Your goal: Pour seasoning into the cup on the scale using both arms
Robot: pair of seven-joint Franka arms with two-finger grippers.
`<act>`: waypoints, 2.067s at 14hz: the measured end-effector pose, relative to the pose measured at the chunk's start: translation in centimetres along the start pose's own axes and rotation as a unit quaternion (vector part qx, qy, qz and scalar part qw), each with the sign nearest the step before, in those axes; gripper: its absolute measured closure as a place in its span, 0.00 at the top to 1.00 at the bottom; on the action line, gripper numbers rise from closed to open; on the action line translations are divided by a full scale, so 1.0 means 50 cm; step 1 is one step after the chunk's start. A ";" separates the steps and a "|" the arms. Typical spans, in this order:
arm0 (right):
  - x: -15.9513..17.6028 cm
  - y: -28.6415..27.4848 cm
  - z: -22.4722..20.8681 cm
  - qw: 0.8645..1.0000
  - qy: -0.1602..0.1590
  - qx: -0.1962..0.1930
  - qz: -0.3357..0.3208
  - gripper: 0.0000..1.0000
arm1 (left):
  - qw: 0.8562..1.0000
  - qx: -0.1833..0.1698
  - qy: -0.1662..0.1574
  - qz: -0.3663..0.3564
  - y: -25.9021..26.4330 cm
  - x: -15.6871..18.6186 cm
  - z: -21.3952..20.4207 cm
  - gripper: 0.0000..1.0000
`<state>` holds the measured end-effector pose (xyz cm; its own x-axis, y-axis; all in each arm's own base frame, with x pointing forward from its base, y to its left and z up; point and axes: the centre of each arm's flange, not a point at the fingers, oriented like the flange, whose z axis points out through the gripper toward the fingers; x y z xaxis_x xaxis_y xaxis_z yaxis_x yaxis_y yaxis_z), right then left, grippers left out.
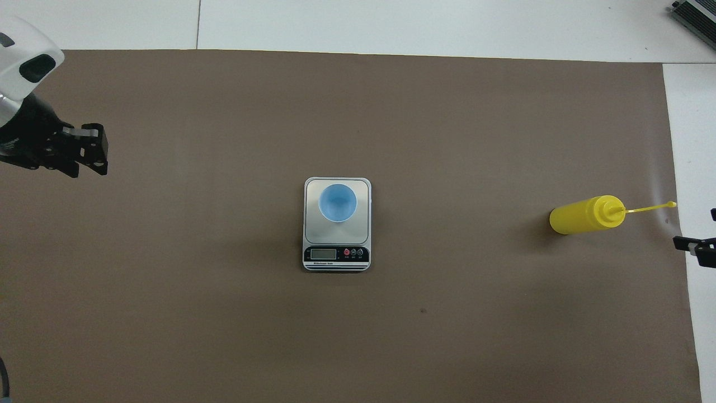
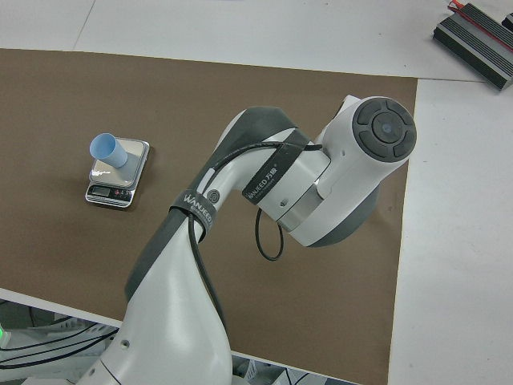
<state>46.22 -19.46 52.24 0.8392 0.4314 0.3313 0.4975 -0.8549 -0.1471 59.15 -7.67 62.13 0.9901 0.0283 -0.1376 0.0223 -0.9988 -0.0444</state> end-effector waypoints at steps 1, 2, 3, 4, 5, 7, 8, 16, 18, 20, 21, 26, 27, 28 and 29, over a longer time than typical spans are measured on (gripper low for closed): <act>-0.009 0.004 0.005 1.000 0.010 0.006 -0.004 1.00 | 1.000 0.002 0.004 0.012 -0.014 -0.003 -0.008 0.42; -0.018 0.010 0.006 1.000 0.021 0.011 -0.007 1.00 | 1.000 0.000 0.007 0.022 -0.032 -0.007 -0.013 0.42; -0.029 0.018 0.004 0.999 0.032 0.015 -0.011 1.00 | 1.000 -0.001 0.008 0.027 -0.054 -0.010 -0.014 0.47; -0.040 0.025 0.002 0.999 0.044 0.017 -0.017 1.00 | 1.000 -0.001 0.010 0.028 -0.073 -0.013 -0.005 0.52; -0.051 0.033 0.003 0.998 0.053 0.020 -0.025 1.00 | 1.000 -0.002 0.010 0.029 -0.084 -0.015 0.011 0.52; -0.070 0.047 0.015 0.996 0.072 0.030 -0.037 1.00 | 0.999 -0.001 0.006 0.031 -0.083 -0.027 0.052 0.70; -0.081 0.055 0.023 0.995 0.081 0.035 -0.044 1.00 | 0.999 0.000 0.001 0.033 -0.080 -0.036 0.071 0.83; -0.138 0.125 0.123 0.984 0.145 0.076 -0.075 1.00 | 0.999 0.000 0.016 0.038 -0.070 -0.058 0.074 1.00; -0.151 0.138 0.143 0.981 0.155 0.080 -0.084 1.00 | 0.999 0.000 0.016 0.038 -0.070 -0.058 0.075 1.00; -0.175 0.156 0.164 0.977 0.172 0.088 -0.089 1.00 | 0.999 0.001 0.015 0.038 -0.070 -0.058 0.076 1.00; -0.190 0.167 0.177 0.975 0.180 0.092 -0.090 1.00 | 0.999 0.000 0.015 0.038 -0.071 -0.058 0.076 1.00; -0.210 0.180 0.244 0.964 0.215 0.128 -0.093 1.00 | 0.999 0.000 0.015 0.038 -0.070 -0.058 0.076 1.00; -0.212 0.180 0.265 0.958 0.228 0.140 -0.100 1.00 | 0.999 0.001 0.015 0.038 -0.069 -0.058 0.076 1.00; -0.220 0.182 0.294 0.952 0.243 0.153 -0.107 1.00 | 0.999 0.001 0.016 0.039 -0.069 -0.058 0.076 1.00; -0.233 0.188 0.331 0.944 0.263 0.164 -0.114 1.00 | 0.999 0.001 0.016 0.039 -0.069 -0.058 0.076 1.00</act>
<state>44.76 -27.77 31.58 0.5203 0.3166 0.7932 0.7651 -0.5855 -0.2681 55.66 -4.16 58.93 0.9927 -0.0500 -0.1096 -0.0542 -0.9979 -0.0359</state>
